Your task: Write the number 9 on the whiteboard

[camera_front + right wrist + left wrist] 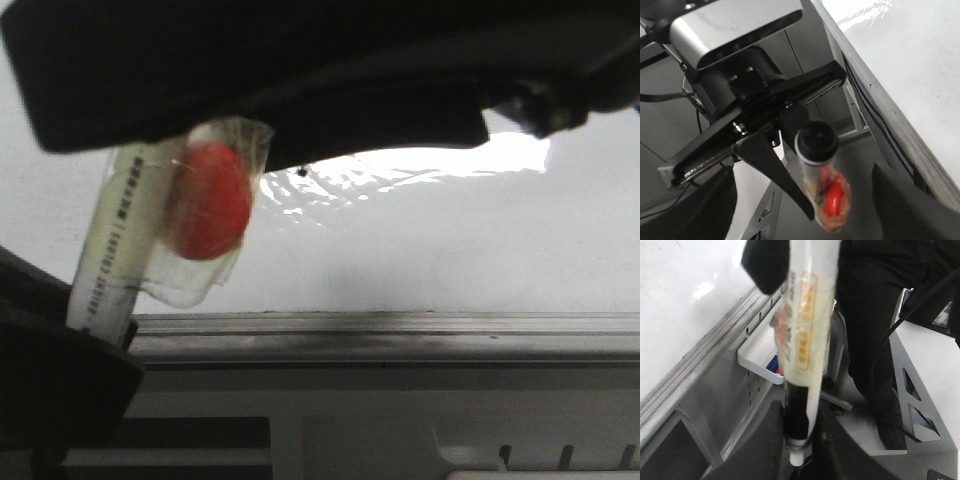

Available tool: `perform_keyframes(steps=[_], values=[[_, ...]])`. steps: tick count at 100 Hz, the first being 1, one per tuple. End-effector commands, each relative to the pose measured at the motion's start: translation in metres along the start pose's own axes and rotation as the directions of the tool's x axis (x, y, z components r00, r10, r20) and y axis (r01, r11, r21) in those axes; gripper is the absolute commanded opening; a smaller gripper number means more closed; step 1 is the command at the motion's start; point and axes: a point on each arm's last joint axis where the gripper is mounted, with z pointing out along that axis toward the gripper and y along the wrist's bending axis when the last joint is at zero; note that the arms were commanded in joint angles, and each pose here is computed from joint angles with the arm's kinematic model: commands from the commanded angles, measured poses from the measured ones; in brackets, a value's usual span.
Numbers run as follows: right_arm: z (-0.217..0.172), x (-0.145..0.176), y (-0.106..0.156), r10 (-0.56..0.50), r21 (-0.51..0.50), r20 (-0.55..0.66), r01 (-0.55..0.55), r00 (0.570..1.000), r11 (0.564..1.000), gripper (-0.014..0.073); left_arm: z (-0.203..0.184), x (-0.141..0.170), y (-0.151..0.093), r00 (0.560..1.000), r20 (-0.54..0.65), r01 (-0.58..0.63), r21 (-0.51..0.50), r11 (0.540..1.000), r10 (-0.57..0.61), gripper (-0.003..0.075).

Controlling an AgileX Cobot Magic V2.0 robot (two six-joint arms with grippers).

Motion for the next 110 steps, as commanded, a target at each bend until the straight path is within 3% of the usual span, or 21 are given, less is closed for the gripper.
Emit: perform_keyframes(steps=[1,28,37,44,66,77,84,93,101,110], values=[[0.003,-0.016,0.005,0.023,-0.014,0.077,-0.022,0.997,1.000,0.0494,-0.002,-0.011,-0.001,0.999,0.046,0.011,-0.008,1.000,-0.010,-0.0006],[0.005,-0.022,0.002,0.082,0.001,0.145,-0.083,0.986,0.997,0.0492,-0.002,-0.011,-0.001,0.999,0.046,0.011,-0.008,1.000,-0.010,-0.0006],[0.005,-0.022,0.000,0.086,0.023,0.146,-0.090,0.986,0.996,0.0449,-0.002,-0.011,-0.001,0.999,0.046,0.011,-0.008,1.000,-0.010,-0.0006],[0.005,-0.022,-0.001,0.086,0.032,0.145,-0.091,0.986,0.995,0.0360,-0.002,-0.011,-0.001,0.999,0.046,0.011,-0.008,1.000,-0.010,-0.0006],[0.005,-0.019,0.001,0.049,0.018,0.117,-0.052,0.992,0.998,-0.0075,-0.002,-0.011,0.000,0.999,0.049,0.011,-0.012,1.000,-0.010,-0.0009],[0.005,-0.017,0.001,0.033,0.020,0.092,-0.035,0.995,0.999,-0.0068,-0.002,-0.013,0.002,0.997,0.070,0.028,-0.039,0.999,-0.025,-0.0002],[0.005,-0.016,-0.001,0.030,0.038,0.082,-0.033,0.996,0.999,-0.0068,-0.005,-0.016,0.003,0.994,0.101,0.058,-0.049,0.997,-0.053,0.0060],[0.004,-0.017,0.000,0.012,0.049,0.024,-0.013,1.000,0.999,-0.0068,-0.012,-0.023,0.001,0.985,0.152,0.091,-0.035,0.995,-0.085,0.0239],[0.002,-0.020,0.003,-0.010,0.038,-0.110,0.014,0.994,0.999,-0.0067,-0.024,-0.029,-0.003,0.971,0.213,0.117,-0.010,0.993,-0.112,0.0408],[-0.007,-0.034,0.009,-0.026,0.014,-0.276,0.031,0.961,0.999,-0.0067,-0.040,-0.033,-0.009,0.954,0.281,0.105,0.017,0.994,-0.105,0.0487]])
